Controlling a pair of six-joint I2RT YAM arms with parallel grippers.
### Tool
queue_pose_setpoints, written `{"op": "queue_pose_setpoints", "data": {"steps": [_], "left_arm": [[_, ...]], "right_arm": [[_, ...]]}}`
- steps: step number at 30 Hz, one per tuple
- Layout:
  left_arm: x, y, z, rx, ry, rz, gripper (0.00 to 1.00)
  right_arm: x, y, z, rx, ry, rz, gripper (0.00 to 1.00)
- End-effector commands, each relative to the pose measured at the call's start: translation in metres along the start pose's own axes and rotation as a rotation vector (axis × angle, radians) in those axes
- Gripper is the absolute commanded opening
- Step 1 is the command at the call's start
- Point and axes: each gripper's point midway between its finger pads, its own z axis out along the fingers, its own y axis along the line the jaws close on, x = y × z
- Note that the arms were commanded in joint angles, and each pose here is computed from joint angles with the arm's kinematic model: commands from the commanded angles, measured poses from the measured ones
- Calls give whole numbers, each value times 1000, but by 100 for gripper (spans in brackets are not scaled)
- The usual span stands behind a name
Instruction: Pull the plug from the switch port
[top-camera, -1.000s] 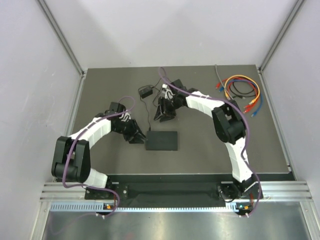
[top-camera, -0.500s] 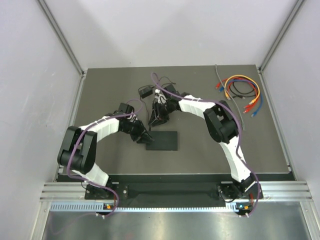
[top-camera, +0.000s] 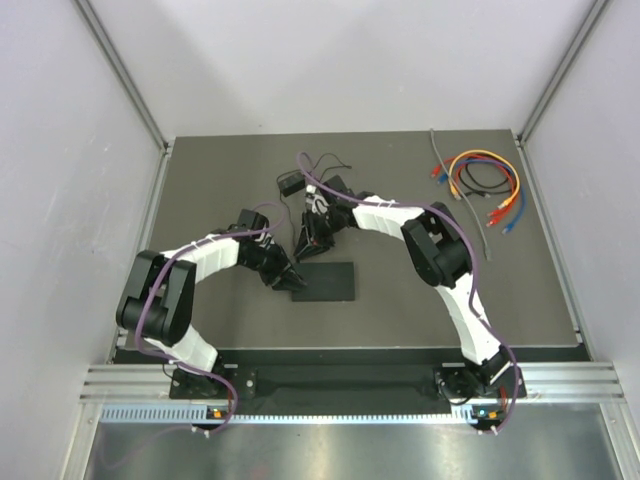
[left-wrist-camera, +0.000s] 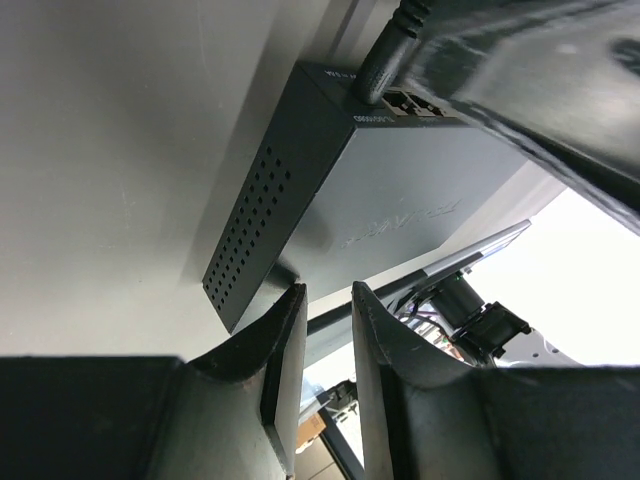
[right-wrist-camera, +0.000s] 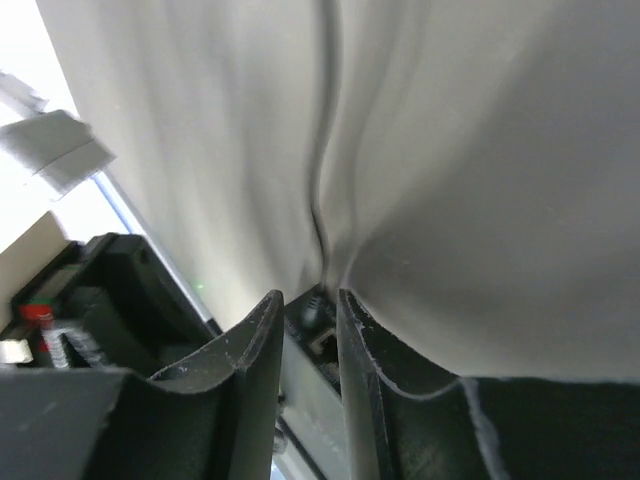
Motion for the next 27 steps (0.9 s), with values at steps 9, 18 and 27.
{"op": "queue_pose_setpoints", "data": {"steps": [9, 18, 27], "left_arm": [[-1, 23, 8, -88, -6, -26, 31], [7, 48, 9, -209, 26, -94, 31], [14, 61, 12, -251, 53, -131, 31]], "right_arm": [[14, 4, 8, -17, 8, -10, 23], [-1, 22, 20, -112, -41, 7, 0], [-16, 33, 13, -344, -212, 285, 0]]}}
